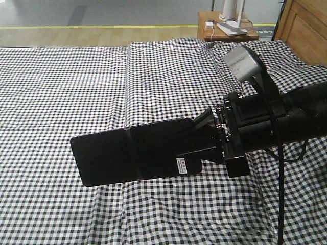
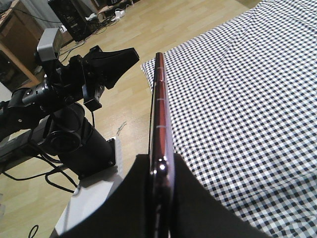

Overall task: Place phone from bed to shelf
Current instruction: 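Hold the phone in the right gripper while the base drives to the shelf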

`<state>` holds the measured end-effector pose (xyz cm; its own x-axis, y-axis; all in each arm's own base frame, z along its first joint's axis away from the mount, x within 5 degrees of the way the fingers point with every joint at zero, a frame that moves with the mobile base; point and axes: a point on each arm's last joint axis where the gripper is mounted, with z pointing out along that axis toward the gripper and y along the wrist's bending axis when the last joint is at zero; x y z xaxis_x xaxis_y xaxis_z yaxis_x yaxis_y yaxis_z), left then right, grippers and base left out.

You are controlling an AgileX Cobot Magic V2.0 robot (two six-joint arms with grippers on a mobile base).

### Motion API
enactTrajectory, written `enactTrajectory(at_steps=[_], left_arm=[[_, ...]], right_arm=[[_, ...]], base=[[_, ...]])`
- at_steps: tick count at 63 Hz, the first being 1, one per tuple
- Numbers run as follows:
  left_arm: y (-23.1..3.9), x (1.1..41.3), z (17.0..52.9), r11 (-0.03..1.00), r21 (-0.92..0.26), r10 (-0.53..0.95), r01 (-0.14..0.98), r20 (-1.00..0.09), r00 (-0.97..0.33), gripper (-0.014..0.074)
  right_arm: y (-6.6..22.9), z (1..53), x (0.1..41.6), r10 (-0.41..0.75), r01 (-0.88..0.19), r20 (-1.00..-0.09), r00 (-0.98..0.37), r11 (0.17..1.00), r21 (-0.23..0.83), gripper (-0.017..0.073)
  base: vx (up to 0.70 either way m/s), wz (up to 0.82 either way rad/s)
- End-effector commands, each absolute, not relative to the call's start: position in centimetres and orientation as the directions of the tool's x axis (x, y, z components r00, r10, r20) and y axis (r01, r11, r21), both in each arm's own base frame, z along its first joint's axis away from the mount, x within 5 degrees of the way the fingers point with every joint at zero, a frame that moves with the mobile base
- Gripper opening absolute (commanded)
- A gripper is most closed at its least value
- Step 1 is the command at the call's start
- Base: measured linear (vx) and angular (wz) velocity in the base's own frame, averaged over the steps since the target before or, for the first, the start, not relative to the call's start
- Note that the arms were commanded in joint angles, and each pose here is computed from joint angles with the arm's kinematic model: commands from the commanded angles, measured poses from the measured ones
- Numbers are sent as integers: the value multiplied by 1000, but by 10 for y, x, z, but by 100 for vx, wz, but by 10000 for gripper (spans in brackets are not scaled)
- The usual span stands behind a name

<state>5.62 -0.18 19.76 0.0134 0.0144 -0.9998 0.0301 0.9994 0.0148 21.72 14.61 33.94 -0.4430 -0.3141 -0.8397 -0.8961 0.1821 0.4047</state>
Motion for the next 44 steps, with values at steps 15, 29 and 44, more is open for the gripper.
enactTrajectory(at_steps=[15, 29, 44], left_arm=[[-2, 54, 213, 999, -5, -8, 34, -994, 113, 1], [-2, 54, 213, 999, -5, -8, 34, -994, 113, 1], [-2, 54, 213, 999, -5, -8, 34, -994, 113, 1]], right_arm=[[147, 363, 206, -240, -907, -875, -421, 85, 413, -3], [147, 363, 206, -240, -907, -875, -421, 85, 413, -3], [147, 363, 206, -240, -907, -875, -421, 85, 413, -3]], base=[[-7, 27], [-12, 48], [-14, 54]])
